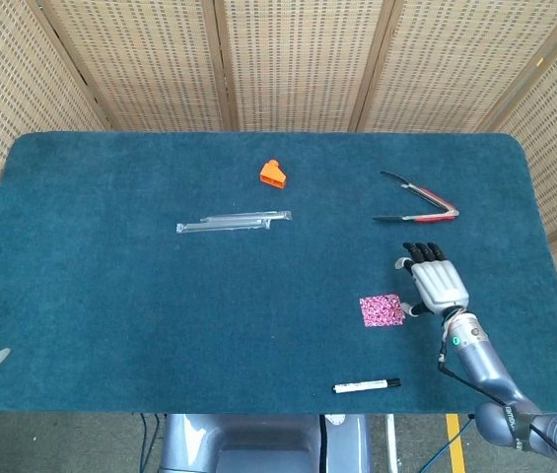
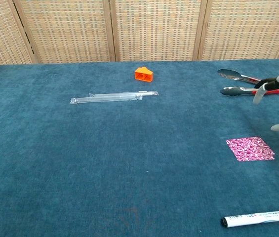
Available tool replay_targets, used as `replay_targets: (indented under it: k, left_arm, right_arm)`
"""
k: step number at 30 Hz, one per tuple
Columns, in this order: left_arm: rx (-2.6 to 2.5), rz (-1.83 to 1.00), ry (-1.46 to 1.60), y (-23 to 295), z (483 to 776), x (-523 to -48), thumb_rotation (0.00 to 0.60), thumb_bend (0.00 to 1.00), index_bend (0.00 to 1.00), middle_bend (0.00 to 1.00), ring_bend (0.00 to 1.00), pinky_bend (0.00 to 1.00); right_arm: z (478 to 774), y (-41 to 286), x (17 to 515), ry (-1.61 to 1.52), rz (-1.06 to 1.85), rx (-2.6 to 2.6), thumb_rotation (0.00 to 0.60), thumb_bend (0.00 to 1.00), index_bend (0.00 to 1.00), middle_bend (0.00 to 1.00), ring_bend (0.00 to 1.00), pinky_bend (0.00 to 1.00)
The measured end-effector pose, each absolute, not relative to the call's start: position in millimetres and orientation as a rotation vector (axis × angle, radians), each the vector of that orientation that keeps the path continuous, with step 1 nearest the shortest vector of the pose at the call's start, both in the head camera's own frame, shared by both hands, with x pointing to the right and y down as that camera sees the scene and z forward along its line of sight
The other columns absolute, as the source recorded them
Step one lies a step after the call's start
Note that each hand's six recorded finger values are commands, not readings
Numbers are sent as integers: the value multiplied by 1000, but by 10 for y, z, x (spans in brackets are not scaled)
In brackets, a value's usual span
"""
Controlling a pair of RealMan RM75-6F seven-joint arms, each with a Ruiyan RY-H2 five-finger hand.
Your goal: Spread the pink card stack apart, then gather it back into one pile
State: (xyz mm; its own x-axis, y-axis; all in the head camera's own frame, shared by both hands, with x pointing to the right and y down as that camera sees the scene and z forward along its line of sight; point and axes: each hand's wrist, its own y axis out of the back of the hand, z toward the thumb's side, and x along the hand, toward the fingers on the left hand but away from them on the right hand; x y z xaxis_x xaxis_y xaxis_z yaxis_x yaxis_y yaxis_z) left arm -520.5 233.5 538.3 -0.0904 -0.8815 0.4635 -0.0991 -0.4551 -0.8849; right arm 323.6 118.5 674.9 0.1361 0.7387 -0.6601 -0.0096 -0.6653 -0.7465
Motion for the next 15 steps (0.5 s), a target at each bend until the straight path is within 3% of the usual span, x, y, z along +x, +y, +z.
replay_targets:
  k: [8,15]
  left_arm:
    - [-1544,-1566,1110,2357,5378,-5153,458,100,169,0,0,0]
    - [-1534,-1478,1146,2370,5354,-5049,459,100,169,0,0,0]
  right_arm:
    - [6397,1165,3514,-874,1523,-1695,600,260,284,90,0,0]
    - [6102,1359,3760,-958,1479,-1630,600,260,284,91,0,0]
